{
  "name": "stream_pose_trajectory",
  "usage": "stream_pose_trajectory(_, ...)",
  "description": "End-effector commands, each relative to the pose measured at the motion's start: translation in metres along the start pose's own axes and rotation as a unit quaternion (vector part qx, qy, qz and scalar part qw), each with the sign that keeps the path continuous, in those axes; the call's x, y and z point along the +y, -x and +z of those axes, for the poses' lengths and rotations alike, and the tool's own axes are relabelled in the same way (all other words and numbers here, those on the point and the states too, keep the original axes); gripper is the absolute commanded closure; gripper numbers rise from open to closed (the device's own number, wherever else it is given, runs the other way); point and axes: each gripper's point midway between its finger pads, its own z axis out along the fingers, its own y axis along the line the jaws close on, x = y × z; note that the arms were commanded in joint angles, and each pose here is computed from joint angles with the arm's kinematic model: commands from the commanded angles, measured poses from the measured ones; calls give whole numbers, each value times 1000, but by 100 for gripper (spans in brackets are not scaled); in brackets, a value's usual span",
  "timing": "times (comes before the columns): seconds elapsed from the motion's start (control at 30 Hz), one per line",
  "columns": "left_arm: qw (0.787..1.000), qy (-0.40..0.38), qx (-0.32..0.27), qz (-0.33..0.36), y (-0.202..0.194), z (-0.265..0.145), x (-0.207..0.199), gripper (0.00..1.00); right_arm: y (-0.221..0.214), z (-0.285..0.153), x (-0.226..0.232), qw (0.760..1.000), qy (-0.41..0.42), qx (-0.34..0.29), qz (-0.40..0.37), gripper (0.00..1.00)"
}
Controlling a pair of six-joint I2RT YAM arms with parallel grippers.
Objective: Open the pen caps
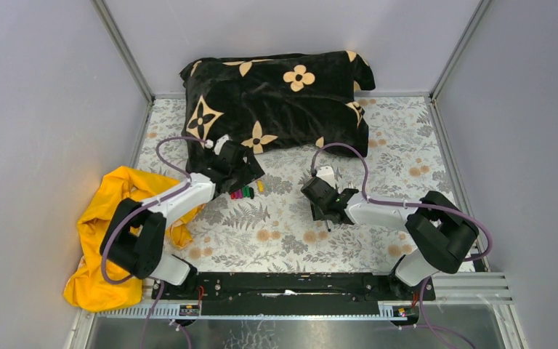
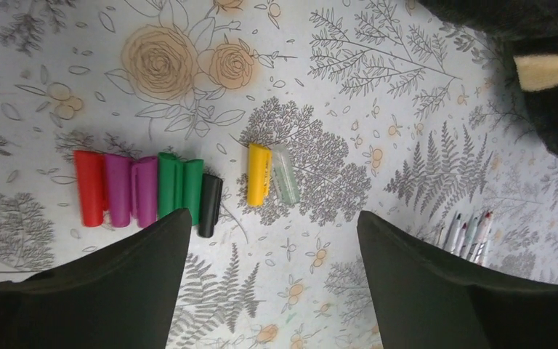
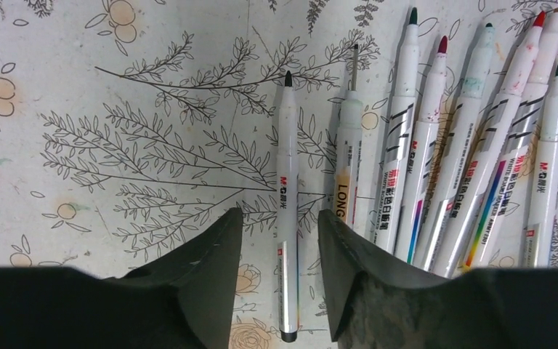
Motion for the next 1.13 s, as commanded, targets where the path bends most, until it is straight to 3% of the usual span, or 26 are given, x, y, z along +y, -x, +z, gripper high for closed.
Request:
stream_pose_trajectory(0.0, 999, 2, -44, -1, 16, -25, 0, 2, 38, -20, -1, 999, 4, -52, 1, 47)
stream_pose_trajectory(0.27, 990, -9, -137, 10, 52, -92, 3, 1, 79, -70, 2, 993, 50, -111, -3, 38)
stream_pose_trajectory(0.5, 970, 44, -237, 23, 84, -138, 34, 1, 102, -101, -18, 987, 26, -160, 21, 2)
stream_pose_trajectory(0.7, 953, 109, -283, 21, 95, -149, 64, 1, 108, -112, -39, 978, -2, -199, 62, 0)
stream_pose_trajectory(0.93, 939, 33, -334, 70, 95, -149, 58, 1, 96, -114, -63, 973, -45, -211, 81, 0)
stream_pose_trajectory(1.1, 910, -13, -368, 189, 95, -150, 51, 2, 95, -122, -78, 965, -66, -228, 108, 0)
